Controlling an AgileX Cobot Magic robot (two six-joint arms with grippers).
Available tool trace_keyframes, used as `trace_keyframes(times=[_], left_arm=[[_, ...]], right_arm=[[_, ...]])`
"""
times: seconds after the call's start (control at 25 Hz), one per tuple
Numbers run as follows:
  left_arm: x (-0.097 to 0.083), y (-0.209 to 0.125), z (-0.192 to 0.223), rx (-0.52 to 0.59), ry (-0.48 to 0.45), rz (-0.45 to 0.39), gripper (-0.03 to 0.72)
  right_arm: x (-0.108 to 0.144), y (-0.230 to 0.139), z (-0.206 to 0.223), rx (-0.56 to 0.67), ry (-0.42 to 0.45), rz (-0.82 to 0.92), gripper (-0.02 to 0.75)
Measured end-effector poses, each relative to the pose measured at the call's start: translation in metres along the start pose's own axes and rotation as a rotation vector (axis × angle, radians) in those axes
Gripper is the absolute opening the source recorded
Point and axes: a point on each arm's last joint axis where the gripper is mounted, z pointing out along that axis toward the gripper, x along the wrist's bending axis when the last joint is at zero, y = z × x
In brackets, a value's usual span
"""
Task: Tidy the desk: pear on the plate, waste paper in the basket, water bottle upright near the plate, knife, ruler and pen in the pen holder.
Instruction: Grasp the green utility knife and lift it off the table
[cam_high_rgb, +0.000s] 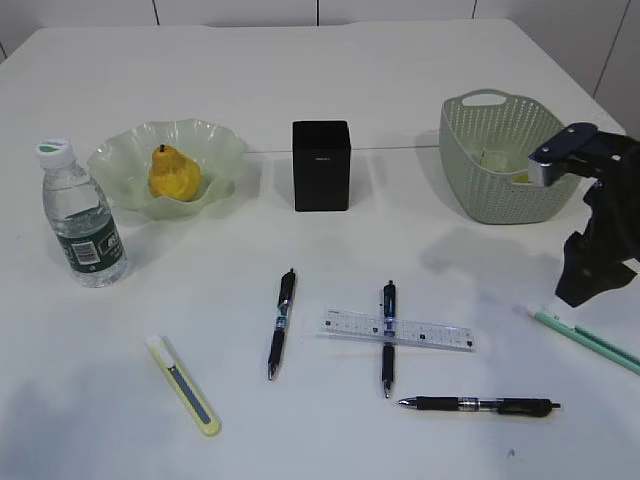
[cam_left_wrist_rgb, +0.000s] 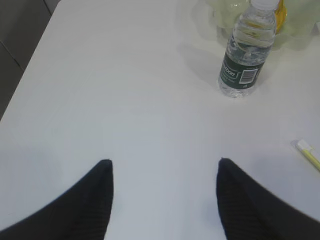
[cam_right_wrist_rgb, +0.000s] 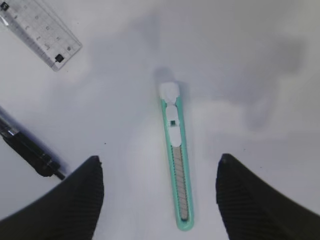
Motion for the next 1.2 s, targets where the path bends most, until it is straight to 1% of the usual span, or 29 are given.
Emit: trace_keyframes(times=[0.44,0.72,0.84,1.2], left_arm=[[0.000,0.000,0.000,0.002,0.001,0.000,0.454],[0.000,0.000,0.000,0.002,0.001,0.000,0.450],[0.000,0.000,0.000,0.002,0.001,0.000,0.446],[0.000,0.000,0.000,0.002,0.001,0.000,0.426]], right_arm=[[-0.006,0.001,0.034,0.057,0.047,0.009,0.551],[-0.010,0.001,0.053,0.085,0.055,0.012,0.552],[-0.013,0.000,0.060,0.103,0.043,0.020,0.552],[-0.016,0.000,0.059,0.105,0.017,0.040,0.552]])
